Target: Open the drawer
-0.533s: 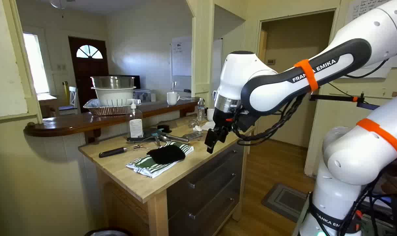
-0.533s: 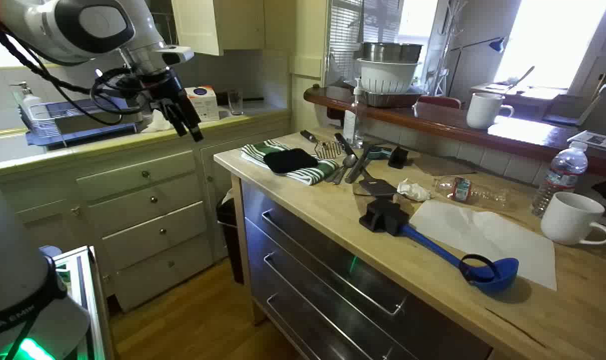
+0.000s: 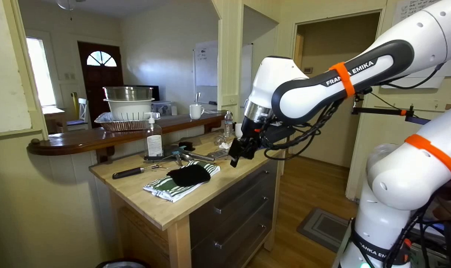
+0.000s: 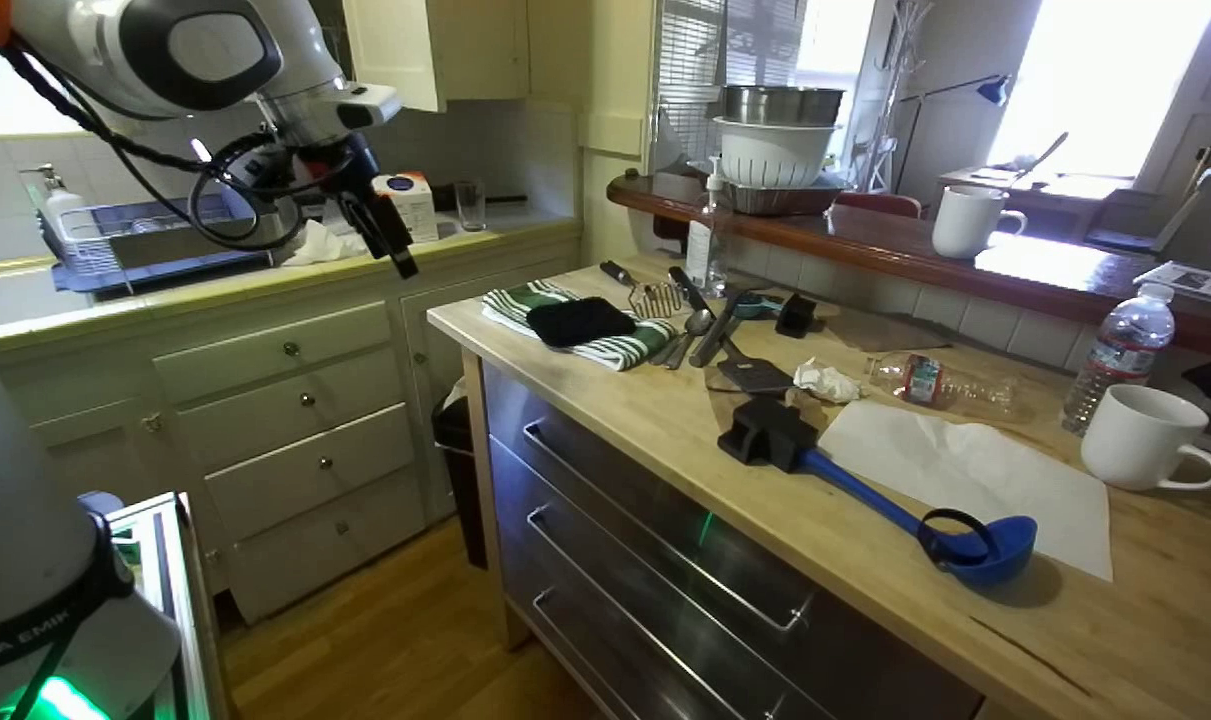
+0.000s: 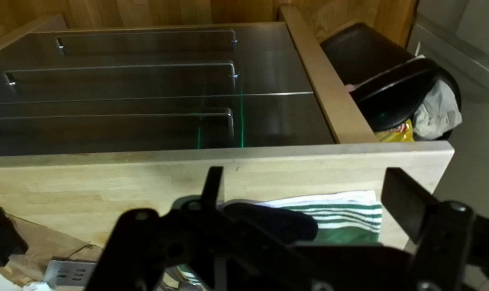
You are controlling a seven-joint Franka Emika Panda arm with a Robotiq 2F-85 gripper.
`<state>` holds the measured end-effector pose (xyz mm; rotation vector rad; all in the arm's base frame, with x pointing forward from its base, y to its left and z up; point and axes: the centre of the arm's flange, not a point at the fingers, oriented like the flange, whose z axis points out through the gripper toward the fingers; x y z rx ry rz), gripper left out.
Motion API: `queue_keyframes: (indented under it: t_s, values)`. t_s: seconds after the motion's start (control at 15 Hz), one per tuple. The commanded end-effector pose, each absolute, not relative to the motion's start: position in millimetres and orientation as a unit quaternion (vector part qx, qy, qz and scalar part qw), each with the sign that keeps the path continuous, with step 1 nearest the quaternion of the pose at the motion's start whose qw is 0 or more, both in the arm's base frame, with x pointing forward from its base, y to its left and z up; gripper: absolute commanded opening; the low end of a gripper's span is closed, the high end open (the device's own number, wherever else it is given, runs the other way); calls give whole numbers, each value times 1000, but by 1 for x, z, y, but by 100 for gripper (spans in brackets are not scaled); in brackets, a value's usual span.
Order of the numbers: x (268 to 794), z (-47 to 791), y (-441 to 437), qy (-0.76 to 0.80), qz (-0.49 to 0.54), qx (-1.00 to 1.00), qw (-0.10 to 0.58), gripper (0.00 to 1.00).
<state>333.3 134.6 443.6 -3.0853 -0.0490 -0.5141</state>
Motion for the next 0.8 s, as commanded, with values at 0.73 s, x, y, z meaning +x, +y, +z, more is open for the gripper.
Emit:
queue_keyframes:
  t_s: [0.73]
  values:
    - [380, 310, -57, 352, -213, -890, 198, 100]
